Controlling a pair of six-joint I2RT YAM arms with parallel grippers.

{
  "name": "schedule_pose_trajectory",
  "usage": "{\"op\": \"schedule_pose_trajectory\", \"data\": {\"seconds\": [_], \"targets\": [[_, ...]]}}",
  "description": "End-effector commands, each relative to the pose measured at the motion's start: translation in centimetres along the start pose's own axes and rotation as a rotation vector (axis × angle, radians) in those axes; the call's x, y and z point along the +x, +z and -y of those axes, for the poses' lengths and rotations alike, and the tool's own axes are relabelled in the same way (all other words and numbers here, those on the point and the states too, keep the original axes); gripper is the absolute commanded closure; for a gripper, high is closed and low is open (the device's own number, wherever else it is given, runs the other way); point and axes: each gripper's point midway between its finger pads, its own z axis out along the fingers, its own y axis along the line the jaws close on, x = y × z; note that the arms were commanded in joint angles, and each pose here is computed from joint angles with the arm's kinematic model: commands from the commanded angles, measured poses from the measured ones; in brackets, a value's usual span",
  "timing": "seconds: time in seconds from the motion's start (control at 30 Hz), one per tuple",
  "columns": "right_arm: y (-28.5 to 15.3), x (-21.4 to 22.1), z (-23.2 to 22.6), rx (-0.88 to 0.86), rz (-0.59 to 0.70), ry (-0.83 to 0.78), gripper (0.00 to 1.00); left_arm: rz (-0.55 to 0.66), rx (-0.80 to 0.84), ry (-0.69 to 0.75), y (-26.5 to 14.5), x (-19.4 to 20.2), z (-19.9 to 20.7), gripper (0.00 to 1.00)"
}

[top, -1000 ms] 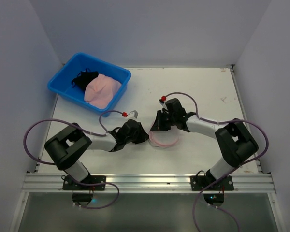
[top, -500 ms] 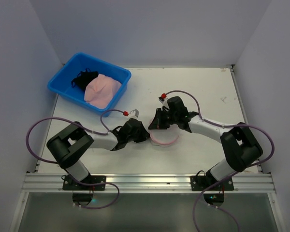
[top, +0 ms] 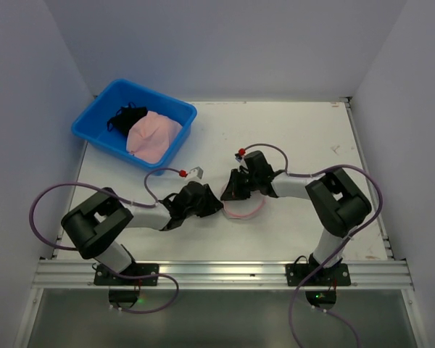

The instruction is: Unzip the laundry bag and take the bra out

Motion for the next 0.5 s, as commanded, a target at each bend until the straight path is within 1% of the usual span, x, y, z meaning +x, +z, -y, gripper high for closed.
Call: {"op": "schedule_pose_trajectory", "data": {"seconds": [0.0,0.07,0.1,0.13,0.17,0.2,0.23,0.27,0.3,0.33,0.37,0.4,0.43,0.47], "targets": [[0.6,-0.9,0.1,0.003,0.032,0.008,0.89,0.028,0.013,-0.012,-0.7,-0.4,0.2,0.67],[0.8,-1.0,0.6,0.027,0.034,0.024,0.82,0.040,0.009,-0.029,-1.6,-0.8,0.3,0.64],[0.8,-0.8,0.6,0.032,0.029,0.026,0.80,0.050,0.003,-0.034,-1.9,-1.0,0.1,0.60],[0.7,-0.8,0.5,0.029,0.031,0.021,0.73,0.070,-0.014,-0.033,-2.3,-1.4,-0.2,0.57],[0.5,-1.0,0.4,0.024,0.035,0.018,0.70,0.082,-0.016,-0.030,-3.3,-1.8,-0.1,0.54],[0.1,-1.2,-0.1,0.016,0.044,0.009,0.67,0.095,-0.022,-0.024,-3.7,-2.1,-0.1,0.49],[-0.2,-1.5,-0.3,0.017,0.054,-0.006,0.63,0.119,-0.037,-0.018,-4.2,-2.7,-0.2,0.46],[-0.5,-1.6,-0.6,0.018,0.061,-0.016,0.61,0.127,-0.046,-0.004,-5.2,-3.0,-0.3,0.43],[-1.1,-1.8,-1.1,0.014,0.071,-0.027,0.59,0.152,-0.058,0.001,-5.7,-3.6,-0.4,0.35],[-1.6,-2.2,-1.5,0.013,0.081,-0.042,0.56,0.152,-0.087,0.017,-6.3,-3.7,-1.0,0.31],[-1.9,-2.4,-1.8,0.013,0.089,-0.050,0.54,0.177,-0.073,0.017,-7.2,-4.4,-0.5,0.27],[-2.4,-2.4,-2.0,0.021,0.088,-0.061,0.53,0.207,-0.086,0.022,-7.7,-5.0,-0.7,0.22],[-3.3,-2.9,-2.7,0.019,0.108,-0.077,0.51,0.199,-0.125,0.047,-8.3,-4.9,-1.6,0.19],[-3.8,-3.1,-3.1,0.021,0.118,-0.087,0.50,0.228,-0.105,0.048,-9.2,-5.8,-0.7,0.18]]}}
